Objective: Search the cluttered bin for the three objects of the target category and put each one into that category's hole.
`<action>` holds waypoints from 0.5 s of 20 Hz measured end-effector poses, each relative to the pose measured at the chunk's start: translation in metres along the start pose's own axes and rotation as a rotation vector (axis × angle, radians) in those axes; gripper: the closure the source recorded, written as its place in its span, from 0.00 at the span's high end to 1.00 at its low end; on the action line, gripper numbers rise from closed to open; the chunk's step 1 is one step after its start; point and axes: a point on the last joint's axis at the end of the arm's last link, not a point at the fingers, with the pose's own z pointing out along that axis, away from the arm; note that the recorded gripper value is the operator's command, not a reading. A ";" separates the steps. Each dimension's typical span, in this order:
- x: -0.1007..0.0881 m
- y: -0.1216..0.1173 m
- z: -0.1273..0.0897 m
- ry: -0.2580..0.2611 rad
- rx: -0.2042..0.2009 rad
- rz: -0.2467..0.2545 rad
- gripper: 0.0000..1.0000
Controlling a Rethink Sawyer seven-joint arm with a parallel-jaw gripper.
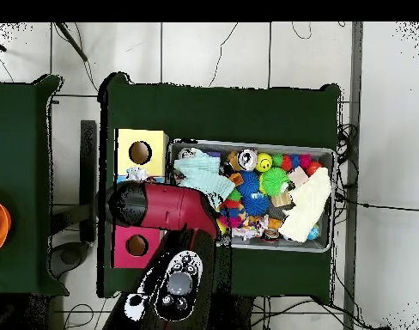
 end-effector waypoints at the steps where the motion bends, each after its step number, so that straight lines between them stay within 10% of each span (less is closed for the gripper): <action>1: 0.000 0.000 0.000 -0.003 0.001 -0.005 1.00; 10: 0.001 0.001 0.000 -0.005 0.002 -0.010 1.00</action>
